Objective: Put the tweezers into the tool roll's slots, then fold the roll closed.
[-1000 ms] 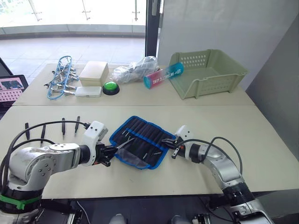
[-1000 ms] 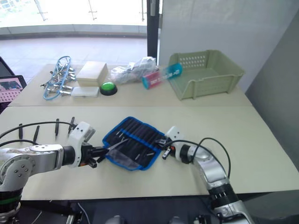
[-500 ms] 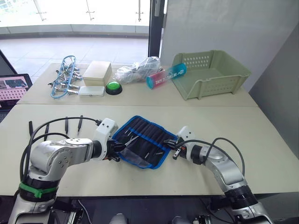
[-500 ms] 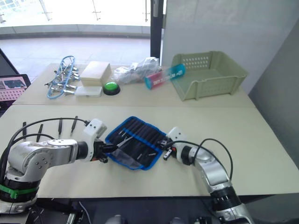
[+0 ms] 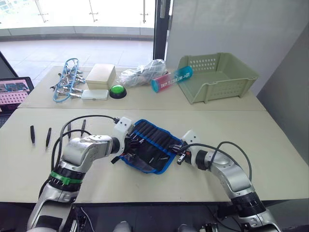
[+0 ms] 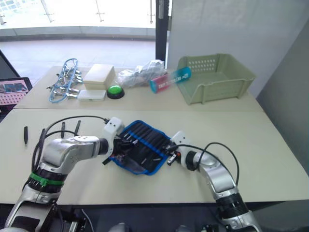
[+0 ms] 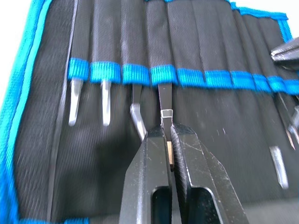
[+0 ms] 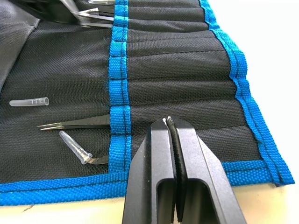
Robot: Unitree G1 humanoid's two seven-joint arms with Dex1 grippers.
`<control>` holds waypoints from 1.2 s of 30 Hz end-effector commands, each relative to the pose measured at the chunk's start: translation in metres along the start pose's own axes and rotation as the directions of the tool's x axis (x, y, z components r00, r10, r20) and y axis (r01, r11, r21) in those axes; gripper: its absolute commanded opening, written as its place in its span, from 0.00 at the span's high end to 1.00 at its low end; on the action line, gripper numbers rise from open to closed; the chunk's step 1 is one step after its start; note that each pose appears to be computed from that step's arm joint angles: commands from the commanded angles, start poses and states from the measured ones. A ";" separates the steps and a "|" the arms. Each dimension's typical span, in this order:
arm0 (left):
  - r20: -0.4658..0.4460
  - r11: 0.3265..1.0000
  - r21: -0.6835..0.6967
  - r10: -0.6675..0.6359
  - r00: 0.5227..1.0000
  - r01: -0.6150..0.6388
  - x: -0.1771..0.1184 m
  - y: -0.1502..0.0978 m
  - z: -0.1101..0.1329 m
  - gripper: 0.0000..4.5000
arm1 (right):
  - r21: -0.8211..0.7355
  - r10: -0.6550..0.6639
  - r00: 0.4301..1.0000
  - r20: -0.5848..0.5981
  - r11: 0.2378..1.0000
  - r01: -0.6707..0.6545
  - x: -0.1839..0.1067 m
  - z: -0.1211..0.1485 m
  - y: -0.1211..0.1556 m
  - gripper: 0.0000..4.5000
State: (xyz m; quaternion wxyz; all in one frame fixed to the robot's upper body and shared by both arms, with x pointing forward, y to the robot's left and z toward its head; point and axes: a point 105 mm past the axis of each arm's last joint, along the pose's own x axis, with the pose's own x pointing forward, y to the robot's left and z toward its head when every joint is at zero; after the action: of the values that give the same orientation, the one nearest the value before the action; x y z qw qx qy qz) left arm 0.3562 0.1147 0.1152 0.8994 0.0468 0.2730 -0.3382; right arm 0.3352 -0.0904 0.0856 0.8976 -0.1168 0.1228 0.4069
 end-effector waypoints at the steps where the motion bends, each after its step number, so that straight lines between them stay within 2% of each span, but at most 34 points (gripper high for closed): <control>1: 0.011 0.999 0.032 -0.012 1.000 0.011 0.016 0.001 0.005 1.00 | 0.043 0.024 0.994 -0.111 0.999 -0.019 0.003 -0.029 0.012 0.98; 6: 0.011 0.998 0.053 -0.022 1.000 0.021 0.025 0.002 0.006 1.00 | 0.046 0.029 0.993 -0.112 0.999 -0.024 0.002 -0.028 0.014 0.98; 11: 0.021 0.998 0.055 -0.028 0.999 0.027 0.021 0.003 0.005 1.00 | 0.051 0.011 0.993 -0.116 0.999 -0.005 0.002 -0.029 0.011 0.98; 17: 0.062 0.998 0.065 -0.014 0.998 0.010 0.000 0.009 0.011 0.56 | 0.054 -0.007 0.992 -0.122 0.998 0.014 0.004 -0.030 0.009 1.00; 24: 0.133 0.998 0.053 0.009 0.991 -0.016 -0.048 0.021 0.016 0.05 | 0.056 -0.012 0.993 -0.121 0.998 0.019 0.005 -0.030 0.008 1.00; 25: 0.152 0.999 0.048 0.007 0.988 -0.015 -0.057 0.022 0.017 0.00 | 0.055 -0.013 0.993 -0.121 0.998 0.019 0.006 -0.030 0.008 1.00; 27: 0.192 1.000 0.017 0.004 0.981 -0.007 -0.074 0.023 0.016 0.00 | 0.054 -0.014 0.993 -0.121 0.998 0.020 0.006 -0.031 0.008 1.00; 30: 0.319 0.994 0.047 0.079 0.945 -0.099 -0.106 0.036 0.015 0.00 | 0.051 -0.019 0.992 -0.122 0.998 0.025 0.006 -0.031 0.006 1.00; 33: 0.378 0.968 0.023 0.225 0.898 -0.252 -0.146 0.058 -0.006 0.00 | 0.046 -0.023 0.992 -0.121 0.999 0.028 0.005 -0.031 0.004 1.00; 36: 0.400 0.932 -0.081 0.356 0.845 -0.354 -0.184 0.074 -0.032 0.00 | 0.044 -0.023 0.992 -0.121 0.999 0.028 0.004 -0.032 0.004 1.00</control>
State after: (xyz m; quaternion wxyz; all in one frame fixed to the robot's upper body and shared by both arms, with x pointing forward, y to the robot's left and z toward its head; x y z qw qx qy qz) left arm 0.2814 0.2754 0.1533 0.9753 0.0104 0.1166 -0.1873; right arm 0.3349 -0.0804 0.0844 0.8977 -0.1146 0.1253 0.4066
